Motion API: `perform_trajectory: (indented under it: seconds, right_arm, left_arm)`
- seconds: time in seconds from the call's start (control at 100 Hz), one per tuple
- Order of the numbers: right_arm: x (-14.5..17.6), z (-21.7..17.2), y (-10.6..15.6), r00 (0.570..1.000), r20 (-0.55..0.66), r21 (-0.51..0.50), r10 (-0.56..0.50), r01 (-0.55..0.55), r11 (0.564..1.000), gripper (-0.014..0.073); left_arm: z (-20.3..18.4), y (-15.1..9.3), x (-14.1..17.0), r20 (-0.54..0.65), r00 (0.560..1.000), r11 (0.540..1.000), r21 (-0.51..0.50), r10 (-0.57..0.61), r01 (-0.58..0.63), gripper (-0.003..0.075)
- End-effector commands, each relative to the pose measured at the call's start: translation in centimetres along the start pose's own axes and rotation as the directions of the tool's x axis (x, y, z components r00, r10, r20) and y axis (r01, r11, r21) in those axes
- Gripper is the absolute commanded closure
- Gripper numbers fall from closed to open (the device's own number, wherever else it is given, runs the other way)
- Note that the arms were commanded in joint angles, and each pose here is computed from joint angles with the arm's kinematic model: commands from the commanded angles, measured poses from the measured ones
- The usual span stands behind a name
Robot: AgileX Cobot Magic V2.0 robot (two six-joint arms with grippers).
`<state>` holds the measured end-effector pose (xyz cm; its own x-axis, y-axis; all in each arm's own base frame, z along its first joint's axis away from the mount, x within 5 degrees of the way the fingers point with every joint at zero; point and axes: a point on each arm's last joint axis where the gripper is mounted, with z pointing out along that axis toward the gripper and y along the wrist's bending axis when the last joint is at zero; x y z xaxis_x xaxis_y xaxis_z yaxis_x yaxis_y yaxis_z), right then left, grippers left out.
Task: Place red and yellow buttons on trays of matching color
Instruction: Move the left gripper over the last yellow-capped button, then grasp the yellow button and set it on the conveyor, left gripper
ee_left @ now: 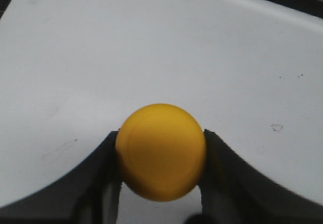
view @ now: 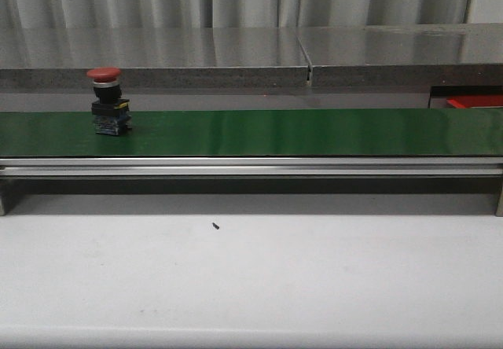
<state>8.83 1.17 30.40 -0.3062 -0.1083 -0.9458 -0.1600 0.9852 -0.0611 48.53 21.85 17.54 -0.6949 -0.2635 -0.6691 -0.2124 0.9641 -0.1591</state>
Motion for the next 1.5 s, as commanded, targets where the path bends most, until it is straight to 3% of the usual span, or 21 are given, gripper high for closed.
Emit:
perform_trajectory:
  seconds: [0.0,0.09,0.21,0.43,0.66,0.85,1.02,1.25,1.49]
  right_arm:
    - [-1.2,-0.3,-0.3,0.997,0.075,0.032,-0.004,0.002,0.999,0.0663]
    - [-1.2,-0.3,-0.3,0.997,0.075,0.032,-0.004,0.002,0.999,0.0663]
    - [-1.2,-0.3,-0.3,0.997,0.075,0.032,-0.004,0.002,0.999,0.0663]
    - [-1.2,-0.3,-0.3,0.997,0.075,0.032,-0.004,0.002,0.999,0.0663]
    - [-1.2,-0.3,-0.3,0.997,0.075,0.032,-0.004,0.002,0.999,0.0663]
    - [-1.2,-0.3,-0.3,0.997,0.075,0.032,-0.004,0.002,0.999,0.0663]
    - [-1.2,-0.3,-0.3,0.997,0.075,0.032,-0.004,0.002,0.999,0.0663]
    - [-1.2,-0.3,-0.3,0.997,0.075,0.032,-0.004,0.002,0.999,0.0663]
    - [-1.2,-0.3,-0.3,0.997,0.075,0.032,-0.004,0.002,0.999,0.0663]
  left_arm:
    - [-4.4,-0.9,-4.1,0.163,0.987,1.000,-0.014,0.004,-0.002,0.0695]
    - [-5.2,-1.3,-4.4,0.155,0.988,1.000,0.010,0.001,-0.002,0.0739]
    - [-7.1,-2.2,-5.1,0.148,0.989,0.999,0.052,-0.006,-0.001,0.0739]
    - [-12.0,-5.1,-6.9,0.188,0.976,0.969,0.238,-0.114,0.067,0.0739]
    - [-16.8,-8.9,-7.4,0.234,0.971,0.964,0.265,-0.060,-0.004,0.0739]
    - [-19.1,-12.1,-4.8,0.265,0.964,0.968,0.244,-0.002,-0.065,0.0739]
    - [-19.4,-14.5,-0.3,0.247,0.968,0.971,0.215,0.048,-0.103,0.0739]
    - [-16.4,-15.9,4.4,0.178,0.983,0.979,0.186,0.045,-0.079,0.0739]
    - [-14.4,-16.3,5.6,0.159,0.987,0.983,0.177,0.013,-0.041,0.0738]
